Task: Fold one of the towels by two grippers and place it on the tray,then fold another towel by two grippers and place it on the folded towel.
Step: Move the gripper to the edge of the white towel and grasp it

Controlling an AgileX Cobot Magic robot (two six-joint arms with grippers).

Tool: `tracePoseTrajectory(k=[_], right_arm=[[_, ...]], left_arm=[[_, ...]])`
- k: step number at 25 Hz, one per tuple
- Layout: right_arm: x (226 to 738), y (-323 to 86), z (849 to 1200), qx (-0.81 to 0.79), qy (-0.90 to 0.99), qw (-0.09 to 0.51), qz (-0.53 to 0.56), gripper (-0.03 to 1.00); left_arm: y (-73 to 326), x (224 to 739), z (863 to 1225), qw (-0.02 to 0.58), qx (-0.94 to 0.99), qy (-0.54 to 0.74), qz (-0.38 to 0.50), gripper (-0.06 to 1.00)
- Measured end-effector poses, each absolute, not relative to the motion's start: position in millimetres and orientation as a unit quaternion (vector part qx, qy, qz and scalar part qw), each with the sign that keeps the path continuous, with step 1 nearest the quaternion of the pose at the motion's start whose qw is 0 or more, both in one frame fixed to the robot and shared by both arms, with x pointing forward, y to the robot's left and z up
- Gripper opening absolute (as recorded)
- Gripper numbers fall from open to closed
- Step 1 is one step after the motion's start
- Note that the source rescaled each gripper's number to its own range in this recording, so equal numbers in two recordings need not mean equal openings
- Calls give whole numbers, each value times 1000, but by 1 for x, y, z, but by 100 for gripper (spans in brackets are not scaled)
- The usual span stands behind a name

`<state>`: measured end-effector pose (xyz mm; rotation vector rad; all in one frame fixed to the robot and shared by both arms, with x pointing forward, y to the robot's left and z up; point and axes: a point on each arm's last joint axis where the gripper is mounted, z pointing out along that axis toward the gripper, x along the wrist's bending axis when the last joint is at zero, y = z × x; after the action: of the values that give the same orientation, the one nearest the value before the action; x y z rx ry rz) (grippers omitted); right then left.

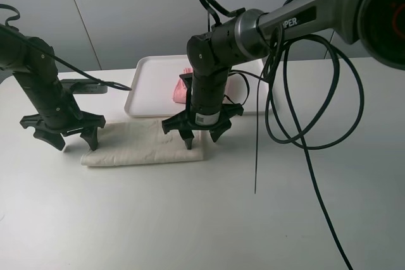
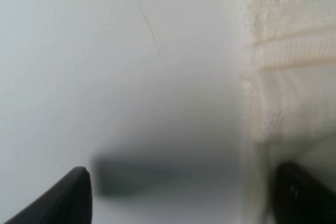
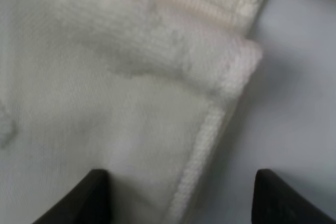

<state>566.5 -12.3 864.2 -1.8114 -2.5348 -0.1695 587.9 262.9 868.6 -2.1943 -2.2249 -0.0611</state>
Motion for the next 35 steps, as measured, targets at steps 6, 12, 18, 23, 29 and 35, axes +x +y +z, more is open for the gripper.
tracePoseTrajectory(k=[6, 12, 18, 23, 29, 35], right_arm=[[565, -8, 865, -583, -809, 30, -67, 62], [566, -8, 865, -582, -809, 28, -72, 62], [566, -6, 865, -585, -807, 31, -80, 62], [566, -6, 864, -584, -807, 32, -79, 62], [567, -6, 860, -572, -816, 34, -72, 61], [567, -5, 859, -571, -817, 35, -73, 29]], left_arm=[[263, 588, 869, 8, -702, -711, -20, 96], [263, 588, 869, 8, -702, -711, -20, 96], [263, 588, 869, 8, -703, -711, -20, 96], [263, 588, 869, 8, -703, -711, -20, 96], [263, 588, 869, 8, -703, -711, -20, 96], [263, 588, 869, 8, -703, -711, -20, 96]])
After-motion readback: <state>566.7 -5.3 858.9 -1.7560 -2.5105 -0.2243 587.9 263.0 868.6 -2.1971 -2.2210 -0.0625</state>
